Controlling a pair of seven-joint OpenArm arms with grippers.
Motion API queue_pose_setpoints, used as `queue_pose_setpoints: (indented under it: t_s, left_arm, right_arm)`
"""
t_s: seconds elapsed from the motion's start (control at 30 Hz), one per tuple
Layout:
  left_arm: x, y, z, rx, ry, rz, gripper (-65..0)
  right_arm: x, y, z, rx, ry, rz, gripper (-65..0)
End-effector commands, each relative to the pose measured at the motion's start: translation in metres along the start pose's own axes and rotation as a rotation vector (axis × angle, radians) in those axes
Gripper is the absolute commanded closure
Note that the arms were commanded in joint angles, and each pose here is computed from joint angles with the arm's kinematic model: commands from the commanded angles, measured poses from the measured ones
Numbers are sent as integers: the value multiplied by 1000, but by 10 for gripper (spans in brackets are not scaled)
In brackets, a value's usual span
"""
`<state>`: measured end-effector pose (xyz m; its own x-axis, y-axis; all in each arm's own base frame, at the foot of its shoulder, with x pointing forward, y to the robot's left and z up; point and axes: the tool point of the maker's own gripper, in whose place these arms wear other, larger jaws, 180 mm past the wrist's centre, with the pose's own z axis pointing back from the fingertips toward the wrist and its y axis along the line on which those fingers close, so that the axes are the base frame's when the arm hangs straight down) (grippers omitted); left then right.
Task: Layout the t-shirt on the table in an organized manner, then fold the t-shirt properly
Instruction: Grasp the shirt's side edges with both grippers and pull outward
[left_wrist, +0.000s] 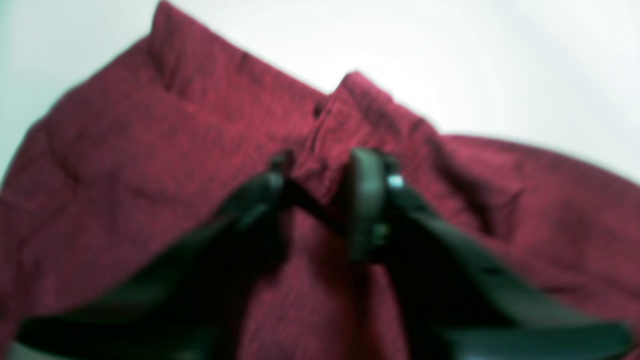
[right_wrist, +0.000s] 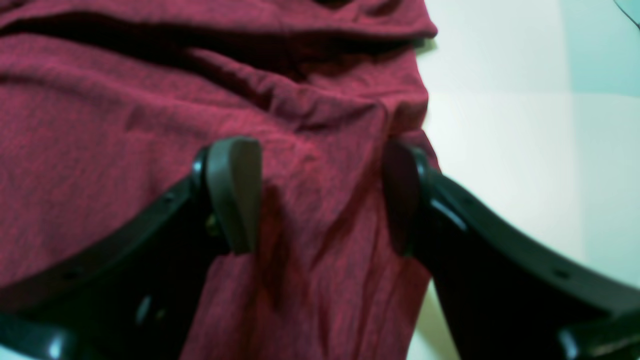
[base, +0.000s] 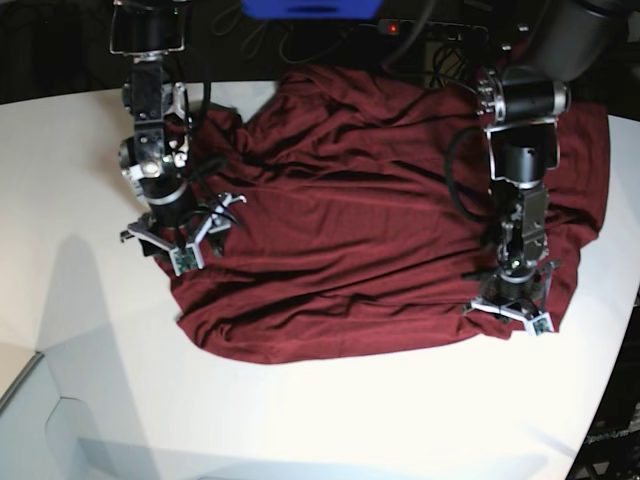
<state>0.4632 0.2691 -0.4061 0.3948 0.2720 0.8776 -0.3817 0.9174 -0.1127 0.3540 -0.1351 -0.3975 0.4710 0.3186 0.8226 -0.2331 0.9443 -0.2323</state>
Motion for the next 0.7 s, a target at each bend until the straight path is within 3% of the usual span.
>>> queue_pose_setpoints:
  t_s: [0.0, 0.07, 0.3, 0.67]
  left_arm:
    - [38, -6, -3, -12, -91, 3, -81]
    - [40, -5, -3, -9, -94, 7, 0]
    - [60, -3, -6, -4, -127, 17, -1]
    - [165, -21, -21, -17, -246, 61, -1]
  right_arm:
    - [18, -6, 0, -12, -56, 3, -378]
    - [18, -6, 0, -12, -56, 3, -378]
    - [9, -4, 3, -8, -39, 6, -378]
    - [1, -6, 6, -10, -23, 19, -378]
